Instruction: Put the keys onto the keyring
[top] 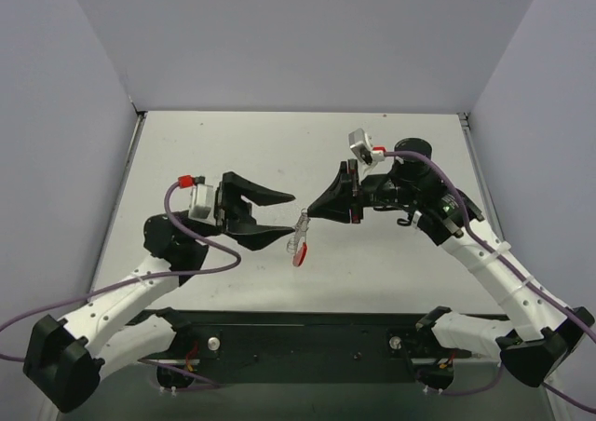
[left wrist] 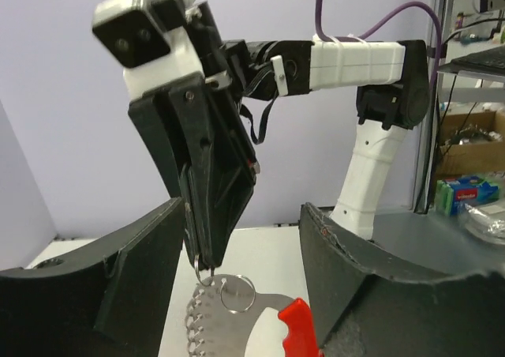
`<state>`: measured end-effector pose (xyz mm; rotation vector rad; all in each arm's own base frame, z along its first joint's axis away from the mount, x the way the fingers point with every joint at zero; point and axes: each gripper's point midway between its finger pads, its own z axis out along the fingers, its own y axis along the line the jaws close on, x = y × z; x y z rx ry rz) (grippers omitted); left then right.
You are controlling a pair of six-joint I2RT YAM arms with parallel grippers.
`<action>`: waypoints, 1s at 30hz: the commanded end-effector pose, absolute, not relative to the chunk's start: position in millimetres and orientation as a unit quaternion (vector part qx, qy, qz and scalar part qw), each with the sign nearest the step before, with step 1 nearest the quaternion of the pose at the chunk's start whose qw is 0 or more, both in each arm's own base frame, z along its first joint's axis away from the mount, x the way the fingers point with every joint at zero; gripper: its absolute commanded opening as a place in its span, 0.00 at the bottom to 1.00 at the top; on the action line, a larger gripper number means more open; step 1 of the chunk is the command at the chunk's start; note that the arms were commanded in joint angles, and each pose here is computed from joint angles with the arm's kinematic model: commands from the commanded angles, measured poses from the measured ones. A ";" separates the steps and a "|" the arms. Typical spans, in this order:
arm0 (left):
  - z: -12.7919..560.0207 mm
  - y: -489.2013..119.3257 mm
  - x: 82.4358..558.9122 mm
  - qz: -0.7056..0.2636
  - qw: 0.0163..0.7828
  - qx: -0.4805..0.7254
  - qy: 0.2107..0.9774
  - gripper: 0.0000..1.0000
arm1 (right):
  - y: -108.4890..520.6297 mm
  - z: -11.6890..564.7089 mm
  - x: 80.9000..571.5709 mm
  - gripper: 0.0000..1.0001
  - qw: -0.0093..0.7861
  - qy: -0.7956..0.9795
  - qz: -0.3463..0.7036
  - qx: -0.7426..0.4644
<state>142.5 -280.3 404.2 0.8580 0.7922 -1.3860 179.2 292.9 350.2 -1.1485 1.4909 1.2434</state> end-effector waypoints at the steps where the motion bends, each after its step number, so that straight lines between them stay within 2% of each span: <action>1: 412.4 -281.0 139.8 -0.536 0.617 0.447 0.364 0.70 | 278.9 366.0 165.9 0.00 0.441 0.580 0.477 -0.491; 9: 381.0 -285.2 150.5 -0.492 0.503 0.504 0.500 0.71 | 269.2 353.7 148.3 0.00 0.380 0.597 0.468 -0.529; 12: 378.1 -285.9 150.5 -0.488 0.477 0.513 0.521 0.73 | 269.4 354.6 142.2 0.00 0.368 0.594 0.469 -0.540; 19: 371.1 -295.3 139.8 -0.500 0.440 0.526 0.528 0.70 | 278.6 355.5 130.9 0.00 0.351 0.584 0.470 -0.561; 25: 364.3 -303.0 131.7 -0.503 0.410 0.547 0.528 0.59 | 285.6 351.1 130.3 0.00 0.342 0.585 0.462 -0.572; 30: 361.8 -305.3 129.2 -0.505 0.405 0.552 0.526 0.55 | 285.7 349.8 131.0 0.00 0.345 0.586 0.456 -0.574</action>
